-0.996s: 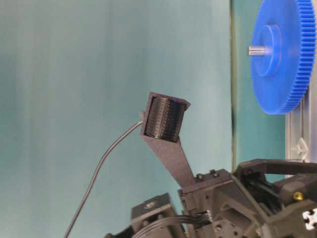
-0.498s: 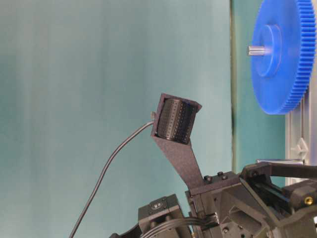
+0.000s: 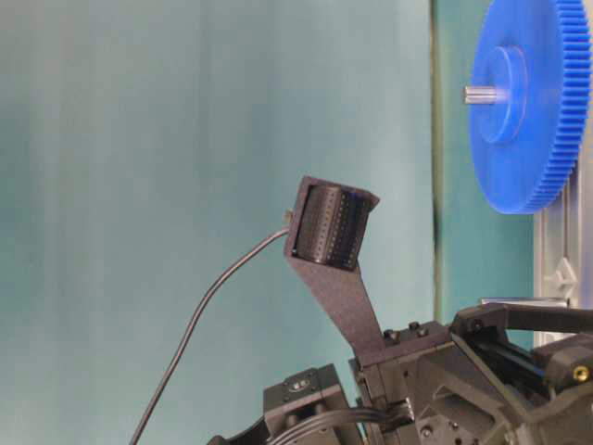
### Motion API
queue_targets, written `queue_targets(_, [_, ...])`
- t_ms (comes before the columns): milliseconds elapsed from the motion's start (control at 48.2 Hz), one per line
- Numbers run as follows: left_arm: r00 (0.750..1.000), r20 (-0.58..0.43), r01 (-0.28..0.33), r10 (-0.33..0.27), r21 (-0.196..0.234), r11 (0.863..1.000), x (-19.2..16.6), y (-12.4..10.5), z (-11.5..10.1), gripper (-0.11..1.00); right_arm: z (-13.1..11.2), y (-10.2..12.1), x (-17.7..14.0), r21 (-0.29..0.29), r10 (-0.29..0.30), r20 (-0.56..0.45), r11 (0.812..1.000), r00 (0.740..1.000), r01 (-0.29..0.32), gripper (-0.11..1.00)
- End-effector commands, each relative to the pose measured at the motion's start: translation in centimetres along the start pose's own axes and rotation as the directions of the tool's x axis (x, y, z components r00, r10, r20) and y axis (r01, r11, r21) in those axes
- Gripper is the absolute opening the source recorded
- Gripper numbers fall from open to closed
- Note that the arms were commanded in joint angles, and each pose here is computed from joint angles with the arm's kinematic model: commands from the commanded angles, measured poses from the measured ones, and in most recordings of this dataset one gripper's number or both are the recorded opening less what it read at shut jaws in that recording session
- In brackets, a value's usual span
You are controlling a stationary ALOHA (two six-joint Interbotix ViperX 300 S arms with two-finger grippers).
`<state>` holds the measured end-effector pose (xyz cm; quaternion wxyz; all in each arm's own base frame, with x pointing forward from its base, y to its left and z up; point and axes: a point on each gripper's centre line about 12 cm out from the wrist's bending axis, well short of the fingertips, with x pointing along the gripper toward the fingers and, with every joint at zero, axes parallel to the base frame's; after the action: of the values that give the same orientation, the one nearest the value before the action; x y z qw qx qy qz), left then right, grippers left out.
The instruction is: Insert the small gear onto the shaft.
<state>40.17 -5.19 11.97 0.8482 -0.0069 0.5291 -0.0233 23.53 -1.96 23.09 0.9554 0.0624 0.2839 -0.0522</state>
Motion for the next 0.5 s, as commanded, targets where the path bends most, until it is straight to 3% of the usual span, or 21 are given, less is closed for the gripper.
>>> queue_targets(0, [1.0, -0.009, -0.001, 0.001, 0.004, 1.0, -0.21, -0.11, -0.01, 0.9, 0.4, 0.01, -0.11, 0.013, 0.001, 0.018, 1.0, 1.0, -0.001, 0.1])
queue_targets(208, [0.999, -0.053, -0.007, 0.007, 0.004, 1.0, -0.4, -0.06, -0.27, 0.87, 0.44, 0.0, -0.06, 0.021, 0.001, 0.029, 1.0, 1.0, -0.002, 0.1])
queue_targets(374, [0.999, -0.053, -0.006, 0.007, 0.01, 1.0, -0.59, -0.06, -0.2, 0.72, 0.4, 0.0, -0.08, 0.021, 0.001, 0.029, 1.0, 1.0, -0.002, 0.1])
queue_targets(477, [0.999, -0.044, -0.005, 0.006, 0.015, 1.0, -0.92, -0.08, -0.04, 0.72, 0.46, 0.0, -0.06, 0.022, 0.001, 0.031, 1.0, 1.0, -0.002, 0.1])
